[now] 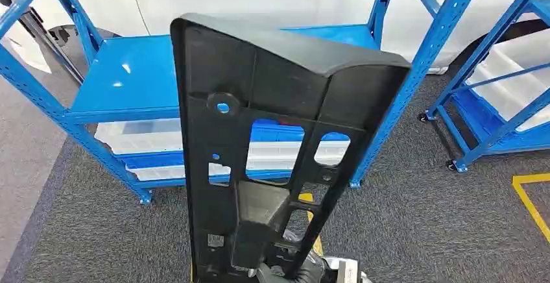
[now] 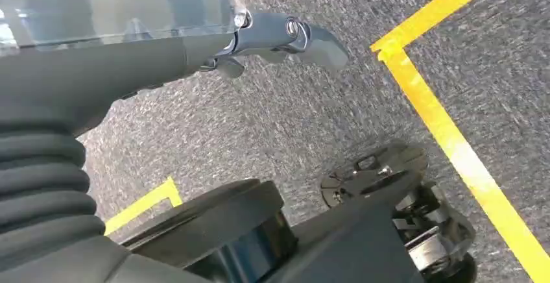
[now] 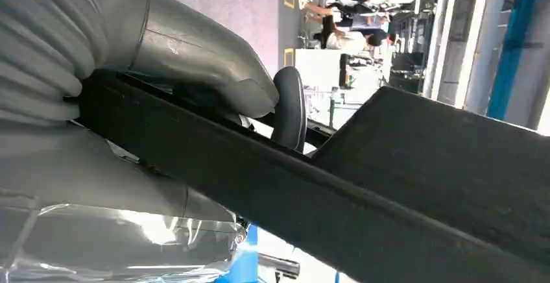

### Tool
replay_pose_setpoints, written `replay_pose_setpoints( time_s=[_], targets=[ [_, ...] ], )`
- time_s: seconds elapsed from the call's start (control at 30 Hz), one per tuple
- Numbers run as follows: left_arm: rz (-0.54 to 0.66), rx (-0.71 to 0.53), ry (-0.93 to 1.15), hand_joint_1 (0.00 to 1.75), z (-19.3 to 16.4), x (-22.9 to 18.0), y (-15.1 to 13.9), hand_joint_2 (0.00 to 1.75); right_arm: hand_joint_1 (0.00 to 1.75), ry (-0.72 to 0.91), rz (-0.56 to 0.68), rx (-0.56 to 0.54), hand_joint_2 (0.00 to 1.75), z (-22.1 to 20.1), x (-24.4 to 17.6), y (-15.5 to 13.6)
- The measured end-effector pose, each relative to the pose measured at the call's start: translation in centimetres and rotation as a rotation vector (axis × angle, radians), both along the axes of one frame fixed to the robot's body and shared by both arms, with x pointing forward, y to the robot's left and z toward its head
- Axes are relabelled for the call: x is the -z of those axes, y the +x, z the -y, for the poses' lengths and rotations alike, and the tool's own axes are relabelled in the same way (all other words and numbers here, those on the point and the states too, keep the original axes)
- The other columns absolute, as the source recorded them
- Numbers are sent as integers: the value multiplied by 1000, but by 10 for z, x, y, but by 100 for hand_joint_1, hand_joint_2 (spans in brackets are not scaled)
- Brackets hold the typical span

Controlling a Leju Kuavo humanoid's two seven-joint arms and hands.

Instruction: Take the parts from the cabinet and place them on the table.

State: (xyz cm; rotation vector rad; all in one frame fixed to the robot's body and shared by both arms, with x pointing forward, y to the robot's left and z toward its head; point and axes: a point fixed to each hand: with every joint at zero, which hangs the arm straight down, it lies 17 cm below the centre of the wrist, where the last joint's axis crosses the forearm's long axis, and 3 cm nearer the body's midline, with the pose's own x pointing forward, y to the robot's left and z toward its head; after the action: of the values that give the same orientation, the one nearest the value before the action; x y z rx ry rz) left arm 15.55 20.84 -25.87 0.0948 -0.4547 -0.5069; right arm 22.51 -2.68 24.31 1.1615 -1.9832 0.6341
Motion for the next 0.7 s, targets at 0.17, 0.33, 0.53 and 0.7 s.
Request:
replay_pose_setpoints(
  time_s=[0.17,0.33,0.53,0.7],
  targets=[
    [-4,23,11,0,-3,1,-2,175,169,12,-19,25,175,5,3,3],
    [-26,63,14,0,-2,2,-3,175,169,12,-32,54,175,9,6,7],
    [-25,84,22,0,-5,0,5,175,169,14,-37,74,175,14,7,12],
    [-14,88,29,0,-6,-1,12,175,169,15,-40,88,175,17,7,15]
  ],
)
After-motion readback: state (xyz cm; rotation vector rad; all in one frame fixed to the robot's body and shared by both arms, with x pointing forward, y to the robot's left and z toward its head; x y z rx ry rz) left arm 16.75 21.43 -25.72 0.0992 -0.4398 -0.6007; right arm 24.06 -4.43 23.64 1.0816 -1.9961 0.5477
